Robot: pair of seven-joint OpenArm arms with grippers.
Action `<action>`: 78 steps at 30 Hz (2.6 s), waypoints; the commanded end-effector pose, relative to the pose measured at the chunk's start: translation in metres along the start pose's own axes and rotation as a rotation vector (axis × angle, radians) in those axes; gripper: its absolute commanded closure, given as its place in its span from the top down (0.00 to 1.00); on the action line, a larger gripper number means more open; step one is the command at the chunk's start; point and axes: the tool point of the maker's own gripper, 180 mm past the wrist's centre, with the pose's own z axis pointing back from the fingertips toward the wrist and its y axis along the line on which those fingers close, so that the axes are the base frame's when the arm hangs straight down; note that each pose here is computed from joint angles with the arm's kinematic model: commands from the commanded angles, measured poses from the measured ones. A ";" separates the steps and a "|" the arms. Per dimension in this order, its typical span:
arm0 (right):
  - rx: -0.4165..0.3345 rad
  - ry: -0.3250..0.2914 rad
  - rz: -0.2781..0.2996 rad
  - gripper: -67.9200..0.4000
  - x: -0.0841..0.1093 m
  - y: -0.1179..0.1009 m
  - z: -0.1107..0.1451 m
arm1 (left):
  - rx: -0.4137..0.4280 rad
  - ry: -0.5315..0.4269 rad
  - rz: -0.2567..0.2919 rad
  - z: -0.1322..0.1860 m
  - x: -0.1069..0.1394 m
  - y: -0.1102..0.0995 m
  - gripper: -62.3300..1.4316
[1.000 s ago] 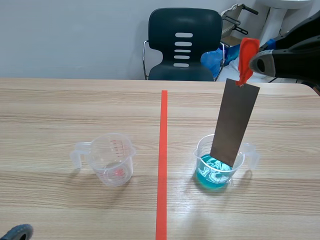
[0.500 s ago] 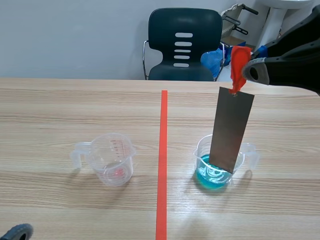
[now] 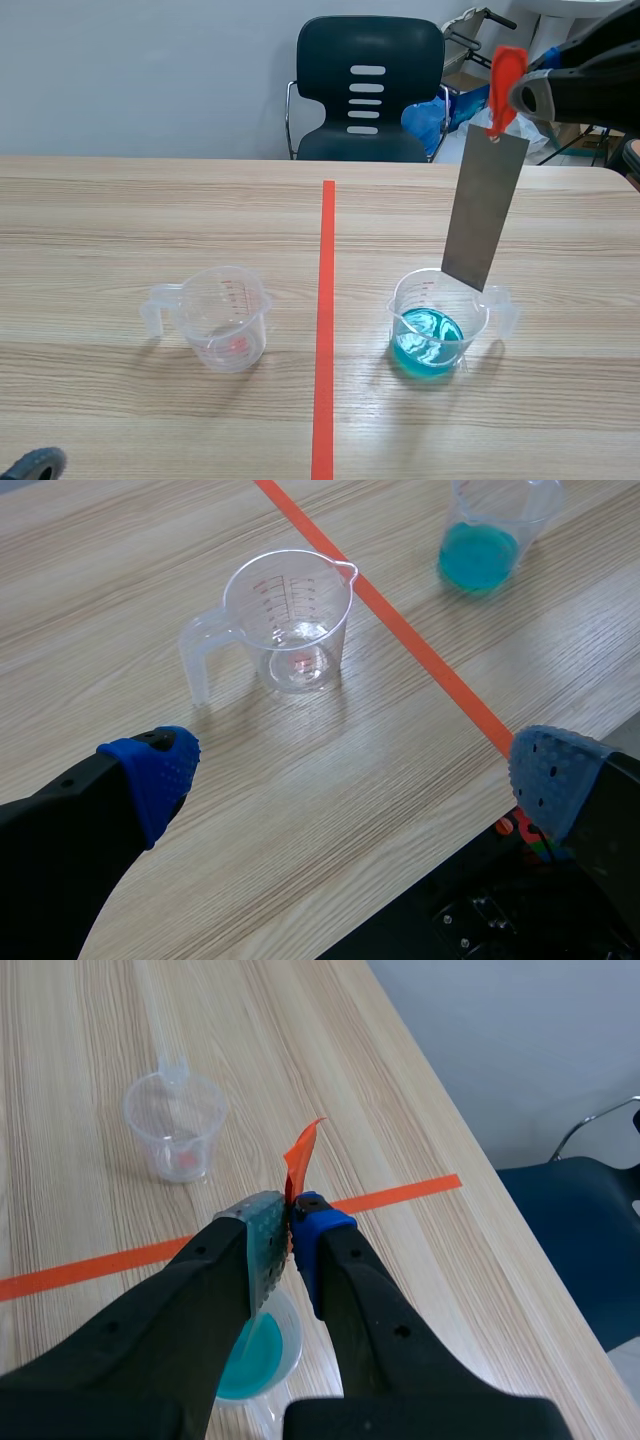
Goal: Do the redox reaction experiment
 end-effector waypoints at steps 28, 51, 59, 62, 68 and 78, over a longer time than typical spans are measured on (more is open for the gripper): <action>-0.014 -0.039 0.019 0.02 0.014 -0.006 0.003 | -0.001 -0.021 0.012 0.000 0.005 -0.002 1.00; -0.014 -0.040 0.019 0.02 0.014 -0.005 0.003 | -0.002 -0.021 0.010 0.000 0.005 -0.002 1.00; -0.014 -0.040 0.019 0.02 0.014 -0.005 0.003 | -0.002 -0.021 0.010 0.000 0.005 -0.002 1.00; -0.014 -0.043 0.019 0.02 0.014 -0.005 0.003 | -0.002 -0.021 0.010 0.000 0.005 -0.002 1.00; -0.014 -0.043 0.019 0.02 0.014 -0.005 0.003 | -0.002 -0.021 0.010 0.000 0.005 -0.002 1.00; -0.014 -0.042 0.019 0.02 0.014 -0.005 0.003 | -0.002 -0.021 0.010 0.000 0.005 -0.002 1.00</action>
